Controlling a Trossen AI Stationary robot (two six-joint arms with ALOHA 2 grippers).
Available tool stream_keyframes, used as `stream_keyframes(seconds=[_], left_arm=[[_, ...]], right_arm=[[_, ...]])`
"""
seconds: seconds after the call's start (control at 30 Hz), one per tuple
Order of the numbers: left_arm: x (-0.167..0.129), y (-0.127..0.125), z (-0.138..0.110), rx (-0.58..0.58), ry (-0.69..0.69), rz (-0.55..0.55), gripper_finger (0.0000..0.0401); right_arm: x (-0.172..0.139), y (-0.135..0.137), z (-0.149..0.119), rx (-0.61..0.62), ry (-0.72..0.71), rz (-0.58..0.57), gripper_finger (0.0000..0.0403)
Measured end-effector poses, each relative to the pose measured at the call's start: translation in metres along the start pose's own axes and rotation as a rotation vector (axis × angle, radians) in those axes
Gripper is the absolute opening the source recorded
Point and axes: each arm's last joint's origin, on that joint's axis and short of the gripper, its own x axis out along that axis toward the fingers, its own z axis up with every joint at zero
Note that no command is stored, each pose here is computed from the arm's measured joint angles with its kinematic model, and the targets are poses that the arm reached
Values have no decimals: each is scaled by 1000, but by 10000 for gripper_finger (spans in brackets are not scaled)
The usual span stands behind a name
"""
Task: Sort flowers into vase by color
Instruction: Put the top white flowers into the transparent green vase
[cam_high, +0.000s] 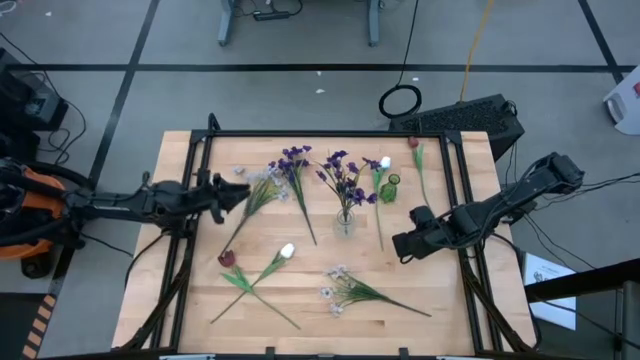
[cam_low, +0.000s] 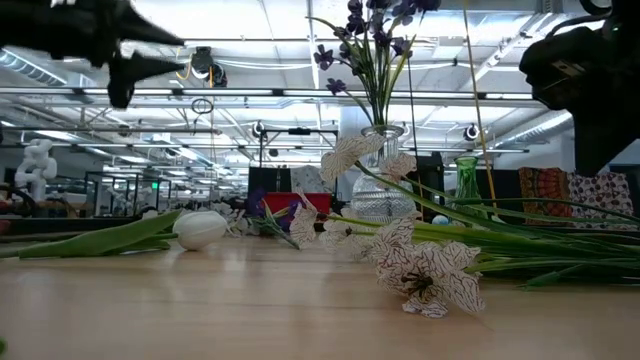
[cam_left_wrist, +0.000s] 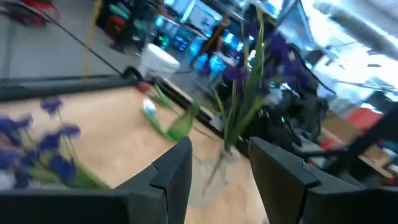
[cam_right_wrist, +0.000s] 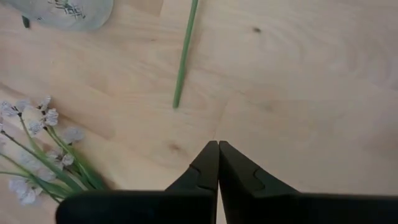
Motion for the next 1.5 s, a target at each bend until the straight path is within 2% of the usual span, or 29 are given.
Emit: stream_keyframes(seconds=[0.17, 0.27, 0.37, 0.5, 0.6, 0.7, 0.9, 1.13, 1.23, 1.33, 1.5], left_arm=[[22, -25, 28, 89, 177, 223, 163], [42, -36, 37, 52, 269, 375, 163], [61, -39, 39, 52, 394, 561, 163], [80, -29, 31, 73, 598, 785, 163], [92, -18, 18, 56, 718, 884, 163], [102, -8, 5, 41, 829, 938, 163], [118, 2, -20, 8, 1007, 967, 163], [115, 16, -37, 46, 1156, 1096, 176], [111, 23, -45, 30, 1176, 1100, 189], [108, 30, -56, -34, 1208, 1065, 199], [100, 43, -73, -49, 1196, 1043, 201]], right_arm=[[0, -4, 1, -39, -4, -35, 0], [0, -5, 1, -71, -4, -45, 0], [0, -5, 1, -107, -3, -46, 0], [0, -5, 1, -161, -2, -46, 0], [0, -5, 1, -201, -1, -47, 0], [0, -5, 1, -220, 0, -47, 0], [0, -4, 1, -239, 1, -43, 0], [0, -4, 1, -251, 1, -41, 0], [0, -4, 1, -252, 1, -41, 0], [0, -4, 1, -251, 1, -41, 0], [-1, -4, 1, -252, 1, -40, 0]])
